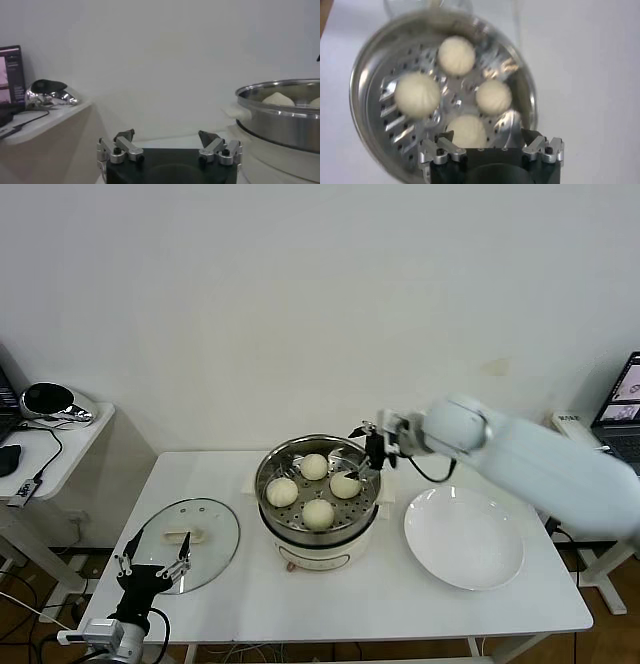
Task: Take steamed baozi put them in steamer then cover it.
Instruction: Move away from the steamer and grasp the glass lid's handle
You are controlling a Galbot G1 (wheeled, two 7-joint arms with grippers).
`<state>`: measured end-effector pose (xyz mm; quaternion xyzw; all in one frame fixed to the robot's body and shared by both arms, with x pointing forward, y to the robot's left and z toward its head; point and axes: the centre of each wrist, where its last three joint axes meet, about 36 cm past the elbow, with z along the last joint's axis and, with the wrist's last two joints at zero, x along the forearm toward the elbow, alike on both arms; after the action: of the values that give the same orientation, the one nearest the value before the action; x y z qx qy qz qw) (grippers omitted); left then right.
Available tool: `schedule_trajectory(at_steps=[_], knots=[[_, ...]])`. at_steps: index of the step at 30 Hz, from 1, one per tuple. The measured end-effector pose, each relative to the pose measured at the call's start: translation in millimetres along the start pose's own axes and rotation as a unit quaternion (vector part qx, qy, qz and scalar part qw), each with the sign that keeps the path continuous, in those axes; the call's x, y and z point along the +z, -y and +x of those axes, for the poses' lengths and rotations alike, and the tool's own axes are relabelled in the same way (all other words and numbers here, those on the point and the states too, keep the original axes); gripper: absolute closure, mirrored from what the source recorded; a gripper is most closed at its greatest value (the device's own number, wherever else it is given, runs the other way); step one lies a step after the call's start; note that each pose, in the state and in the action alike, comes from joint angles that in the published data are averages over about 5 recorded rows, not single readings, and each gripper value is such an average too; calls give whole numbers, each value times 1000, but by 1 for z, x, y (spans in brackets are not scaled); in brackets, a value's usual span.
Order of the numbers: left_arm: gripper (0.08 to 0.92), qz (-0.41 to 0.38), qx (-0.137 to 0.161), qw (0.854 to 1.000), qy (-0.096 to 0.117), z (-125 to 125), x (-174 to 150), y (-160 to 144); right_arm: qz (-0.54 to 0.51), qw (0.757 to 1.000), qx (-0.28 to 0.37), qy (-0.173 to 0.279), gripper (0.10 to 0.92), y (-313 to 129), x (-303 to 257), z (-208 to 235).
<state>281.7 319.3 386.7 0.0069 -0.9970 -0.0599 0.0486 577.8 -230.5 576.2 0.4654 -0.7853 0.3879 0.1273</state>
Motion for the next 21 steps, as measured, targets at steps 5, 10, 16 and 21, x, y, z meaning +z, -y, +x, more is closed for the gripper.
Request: schedule_trajectory(at_steps=[5,10,16,21], knots=[[177,11,0,1000,14,0,6,5,-30,990,95,104,200,-35,38,16],[177,3,-19,999,30,0,12,8,-70,962,183,190,200,-76,72,22],[177,-60,-53,996,31,4,30,8,-158,914,294,230,200,-141,118,36],[177,-175,-63,982,27,10,45,-2,-232,870,388,197,200,-200,150,63]])
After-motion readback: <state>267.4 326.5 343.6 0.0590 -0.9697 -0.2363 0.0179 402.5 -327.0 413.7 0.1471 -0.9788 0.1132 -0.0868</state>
